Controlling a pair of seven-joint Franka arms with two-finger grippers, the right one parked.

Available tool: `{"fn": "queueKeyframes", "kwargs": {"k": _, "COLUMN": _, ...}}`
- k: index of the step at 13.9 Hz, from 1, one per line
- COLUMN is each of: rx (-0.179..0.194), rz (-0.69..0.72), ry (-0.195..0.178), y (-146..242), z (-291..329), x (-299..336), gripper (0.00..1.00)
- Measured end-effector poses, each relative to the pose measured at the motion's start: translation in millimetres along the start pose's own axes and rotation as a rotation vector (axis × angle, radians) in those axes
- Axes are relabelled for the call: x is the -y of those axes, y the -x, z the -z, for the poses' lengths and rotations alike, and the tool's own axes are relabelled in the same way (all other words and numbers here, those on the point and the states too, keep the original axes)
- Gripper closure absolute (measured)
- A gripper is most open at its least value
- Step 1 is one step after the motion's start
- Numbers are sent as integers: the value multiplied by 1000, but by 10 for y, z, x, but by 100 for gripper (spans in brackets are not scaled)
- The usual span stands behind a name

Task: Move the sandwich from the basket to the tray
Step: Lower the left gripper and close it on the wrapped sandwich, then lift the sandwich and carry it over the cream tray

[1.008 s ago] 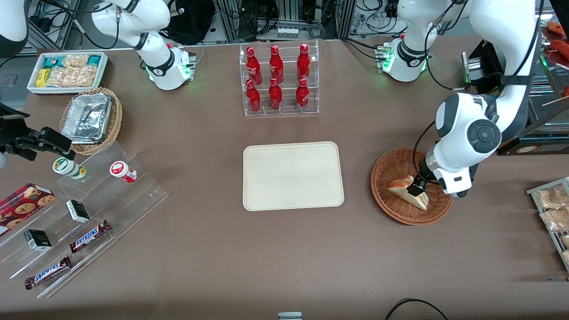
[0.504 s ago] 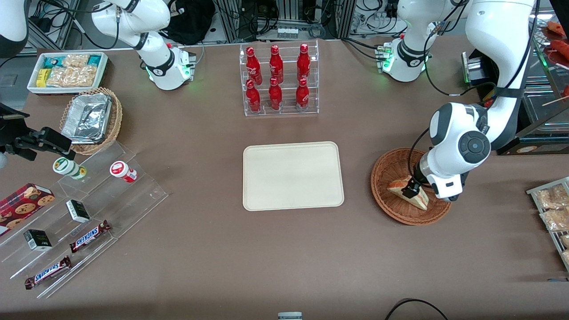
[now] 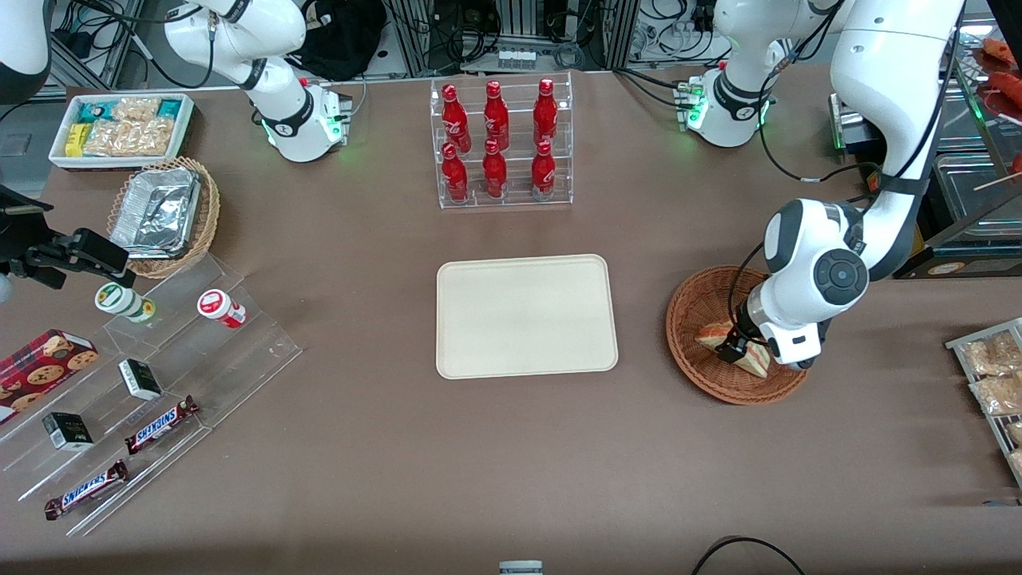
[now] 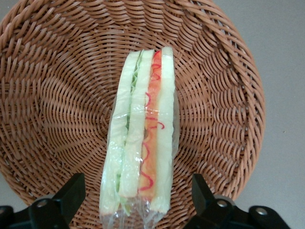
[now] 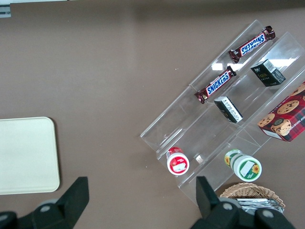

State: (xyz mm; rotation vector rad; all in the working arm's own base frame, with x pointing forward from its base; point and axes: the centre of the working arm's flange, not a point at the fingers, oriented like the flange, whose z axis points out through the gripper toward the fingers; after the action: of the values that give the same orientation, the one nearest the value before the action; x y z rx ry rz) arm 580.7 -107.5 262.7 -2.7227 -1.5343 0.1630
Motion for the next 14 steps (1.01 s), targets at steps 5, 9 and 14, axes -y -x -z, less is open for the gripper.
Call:
{"fn": "queueKeyframes", "kwargs": {"k": 5, "rx": -9, "rz": -3, "ry": -7, "y": -40, "z": -24, "x": 13, "gripper": 48}}
{"fn": "queueKeyframes", "kwargs": {"k": 9, "rx": -13, "rz": -3, "ry": -23, "y": -62, "z": 264, "x": -26, "gripper": 81}}
{"fn": "queueKeyframes", "kwargs": {"k": 14, "rx": -54, "rz": -58, "ry": -75, "y": 124, "z": 1490, "x": -274, "gripper": 86}}
